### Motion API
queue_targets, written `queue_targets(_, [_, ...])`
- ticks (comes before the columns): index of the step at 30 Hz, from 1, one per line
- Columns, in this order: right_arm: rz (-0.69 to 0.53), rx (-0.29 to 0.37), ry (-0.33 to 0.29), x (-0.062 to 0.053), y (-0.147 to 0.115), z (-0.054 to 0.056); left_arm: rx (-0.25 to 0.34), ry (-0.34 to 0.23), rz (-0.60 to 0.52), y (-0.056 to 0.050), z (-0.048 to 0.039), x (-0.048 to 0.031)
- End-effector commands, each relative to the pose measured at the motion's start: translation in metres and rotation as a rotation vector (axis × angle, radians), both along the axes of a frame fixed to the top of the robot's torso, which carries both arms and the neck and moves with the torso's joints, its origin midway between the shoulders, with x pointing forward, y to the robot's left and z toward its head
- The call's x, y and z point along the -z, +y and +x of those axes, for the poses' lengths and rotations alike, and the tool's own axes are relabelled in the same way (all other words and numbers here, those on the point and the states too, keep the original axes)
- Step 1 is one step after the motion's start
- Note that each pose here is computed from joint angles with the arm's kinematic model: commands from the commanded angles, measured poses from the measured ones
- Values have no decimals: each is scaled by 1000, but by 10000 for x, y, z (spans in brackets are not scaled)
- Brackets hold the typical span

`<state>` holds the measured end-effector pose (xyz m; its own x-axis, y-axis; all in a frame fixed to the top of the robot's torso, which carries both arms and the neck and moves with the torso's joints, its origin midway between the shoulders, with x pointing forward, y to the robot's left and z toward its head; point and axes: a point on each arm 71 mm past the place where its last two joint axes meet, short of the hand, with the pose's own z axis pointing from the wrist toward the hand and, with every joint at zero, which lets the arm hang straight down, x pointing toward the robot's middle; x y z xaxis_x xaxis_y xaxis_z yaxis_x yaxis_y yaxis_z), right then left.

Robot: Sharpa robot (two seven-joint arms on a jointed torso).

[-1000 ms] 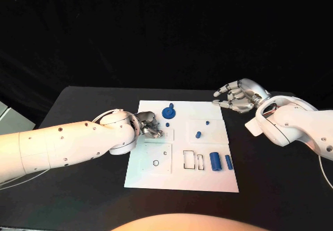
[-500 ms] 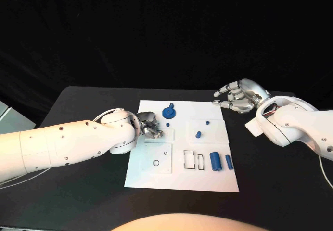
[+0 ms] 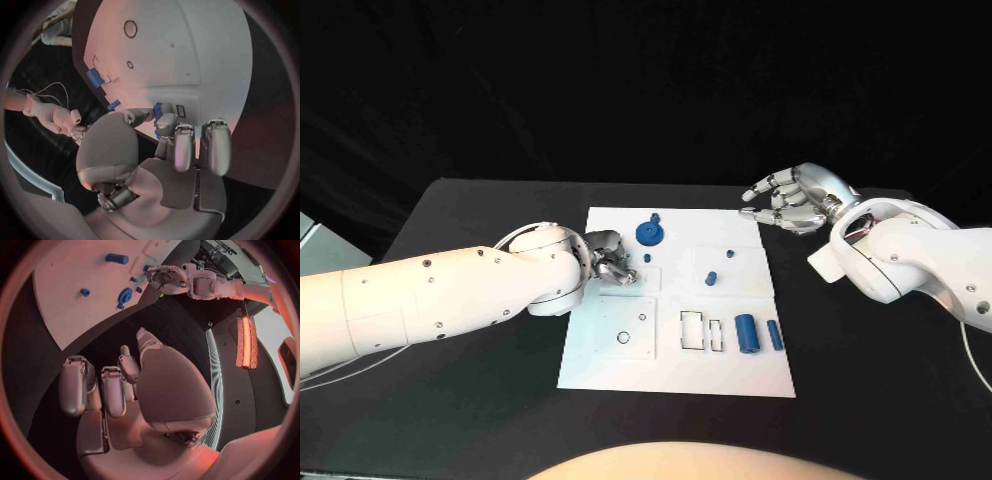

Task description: Assemble the parts on the task board

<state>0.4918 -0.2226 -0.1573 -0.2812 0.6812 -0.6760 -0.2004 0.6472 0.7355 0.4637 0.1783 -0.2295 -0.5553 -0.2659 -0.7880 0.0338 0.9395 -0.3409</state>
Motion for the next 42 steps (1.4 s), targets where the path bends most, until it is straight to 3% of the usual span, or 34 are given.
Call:
queue_targets(1, [-7,-18,8,15,19,-8,22,89,7,-51,-66,113])
queue_targets(21, [-10,-21,19,50,23,-14,4,88,2,-52,-14,129])
queue_targets(42, [-10,-19,21,67,10,-16,-26,90,16,40,24,145])
